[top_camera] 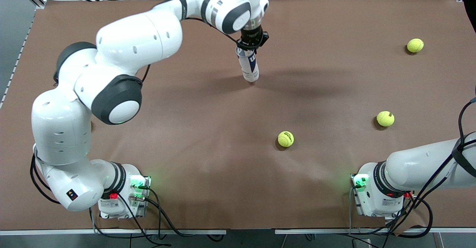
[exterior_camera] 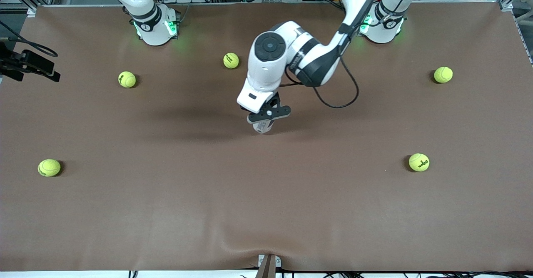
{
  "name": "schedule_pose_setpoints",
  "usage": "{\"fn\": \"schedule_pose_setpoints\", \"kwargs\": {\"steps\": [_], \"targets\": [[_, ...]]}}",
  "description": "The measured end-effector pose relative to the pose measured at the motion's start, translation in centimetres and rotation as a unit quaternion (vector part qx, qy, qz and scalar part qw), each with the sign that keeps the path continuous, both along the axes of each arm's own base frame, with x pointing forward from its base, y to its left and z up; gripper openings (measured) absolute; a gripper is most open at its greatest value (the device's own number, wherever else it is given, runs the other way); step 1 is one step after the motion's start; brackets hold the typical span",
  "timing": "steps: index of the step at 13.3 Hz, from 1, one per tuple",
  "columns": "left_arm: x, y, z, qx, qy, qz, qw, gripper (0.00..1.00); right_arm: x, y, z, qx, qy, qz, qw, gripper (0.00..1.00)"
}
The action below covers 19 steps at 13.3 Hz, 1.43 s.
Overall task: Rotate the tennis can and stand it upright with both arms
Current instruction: 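Rotate the can upright with the left gripper and set it down, then open the left gripper and lift it away from the can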
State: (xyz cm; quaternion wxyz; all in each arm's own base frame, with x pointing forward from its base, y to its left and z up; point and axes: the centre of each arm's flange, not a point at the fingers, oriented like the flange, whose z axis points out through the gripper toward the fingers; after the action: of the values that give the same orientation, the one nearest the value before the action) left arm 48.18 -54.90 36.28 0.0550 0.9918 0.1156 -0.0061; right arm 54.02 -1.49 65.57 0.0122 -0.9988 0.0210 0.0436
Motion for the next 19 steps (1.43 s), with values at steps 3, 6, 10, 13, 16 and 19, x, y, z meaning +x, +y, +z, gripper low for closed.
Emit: {"fn": "schedule_pose_setpoints", "kwargs": {"steps": [3,6,10,13,16,19], "targets": [[0.0,-0.2,-1.3,0.008,0.002,-0.002,1.000,0.22,-0.2,0.8,-0.2,-0.013,0.009,0.009,1.000,1.00],[0.5,-0.3,0.7,0.000,-0.016,-0.004,1.000,0.53,-0.2,0.8,-0.2,-0.014,0.010,0.009,1.000,1.00],[2.2,3.2,8.0,0.009,-0.037,0.015,0.999,0.93,-0.2,0.7,-0.2,-0.014,0.010,0.008,1.000,1.00],[2.9,8.4,14.7,0.026,-0.029,0.043,0.998,1.00,-0.2,0.7,-0.2,-0.014,0.010,0.007,1.000,1.00],[2.7,13.7,21.2,0.033,-0.025,0.063,0.997,1.00,-0.2,0.6,-0.1,-0.014,0.008,0.007,1.000,1.00],[1.9,18.8,26.4,0.032,-0.019,0.056,0.998,1.00,-0.1,0.4,-0.1,-0.014,0.006,0.004,1.000,1.00]]}}
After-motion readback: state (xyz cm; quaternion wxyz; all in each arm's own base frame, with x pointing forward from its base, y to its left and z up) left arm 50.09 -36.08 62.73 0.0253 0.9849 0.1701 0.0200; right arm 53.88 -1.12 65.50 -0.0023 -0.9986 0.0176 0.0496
